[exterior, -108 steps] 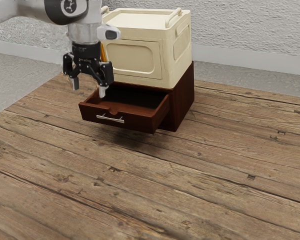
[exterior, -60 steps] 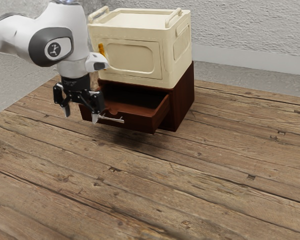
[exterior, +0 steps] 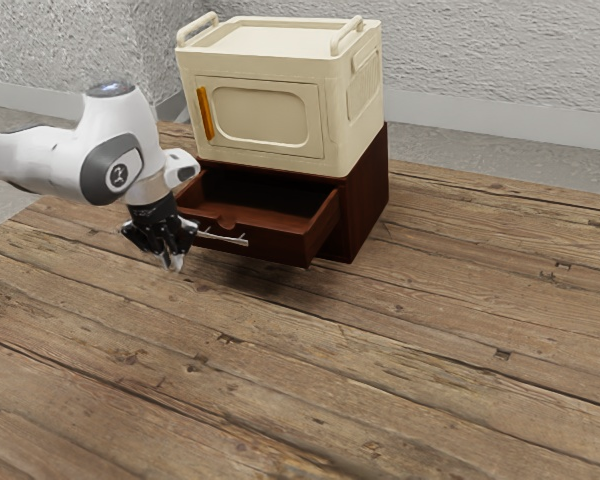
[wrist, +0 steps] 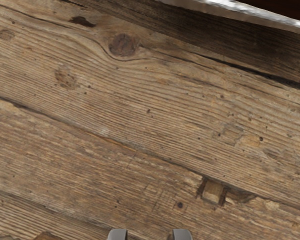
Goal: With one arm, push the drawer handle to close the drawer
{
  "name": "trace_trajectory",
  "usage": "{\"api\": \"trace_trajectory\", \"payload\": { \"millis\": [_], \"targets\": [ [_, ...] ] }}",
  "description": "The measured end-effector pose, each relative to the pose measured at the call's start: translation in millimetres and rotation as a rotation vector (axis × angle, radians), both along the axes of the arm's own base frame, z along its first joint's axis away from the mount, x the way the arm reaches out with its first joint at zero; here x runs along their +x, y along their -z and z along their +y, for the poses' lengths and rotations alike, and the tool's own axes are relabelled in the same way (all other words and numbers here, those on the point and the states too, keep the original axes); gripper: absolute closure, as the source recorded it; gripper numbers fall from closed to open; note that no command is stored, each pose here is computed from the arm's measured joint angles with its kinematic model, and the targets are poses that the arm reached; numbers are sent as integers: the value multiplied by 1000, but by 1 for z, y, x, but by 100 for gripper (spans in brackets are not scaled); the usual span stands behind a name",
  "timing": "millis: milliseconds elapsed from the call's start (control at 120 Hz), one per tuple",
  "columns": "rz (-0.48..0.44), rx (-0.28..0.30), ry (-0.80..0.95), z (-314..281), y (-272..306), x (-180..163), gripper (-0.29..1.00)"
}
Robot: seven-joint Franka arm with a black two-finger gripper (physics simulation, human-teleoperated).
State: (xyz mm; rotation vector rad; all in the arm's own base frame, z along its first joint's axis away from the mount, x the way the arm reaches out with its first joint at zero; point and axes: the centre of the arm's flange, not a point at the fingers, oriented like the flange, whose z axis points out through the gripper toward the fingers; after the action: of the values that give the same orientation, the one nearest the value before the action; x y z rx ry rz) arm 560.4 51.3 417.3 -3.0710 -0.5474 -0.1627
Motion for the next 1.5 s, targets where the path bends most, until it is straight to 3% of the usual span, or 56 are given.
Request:
{"api": "trace_trajectory", "payload": {
  "millis": [167, 483, 1000, 1500],
  "targets": [
    [-74, 19, 84, -11, 15, 26, 74],
    [-128, -27, 234, -35, 24, 23, 78],
    [-187, 43, 382, -20, 27, 76, 78],
    [-244, 73, 475, -22, 27, 139, 79]
  ]
}}
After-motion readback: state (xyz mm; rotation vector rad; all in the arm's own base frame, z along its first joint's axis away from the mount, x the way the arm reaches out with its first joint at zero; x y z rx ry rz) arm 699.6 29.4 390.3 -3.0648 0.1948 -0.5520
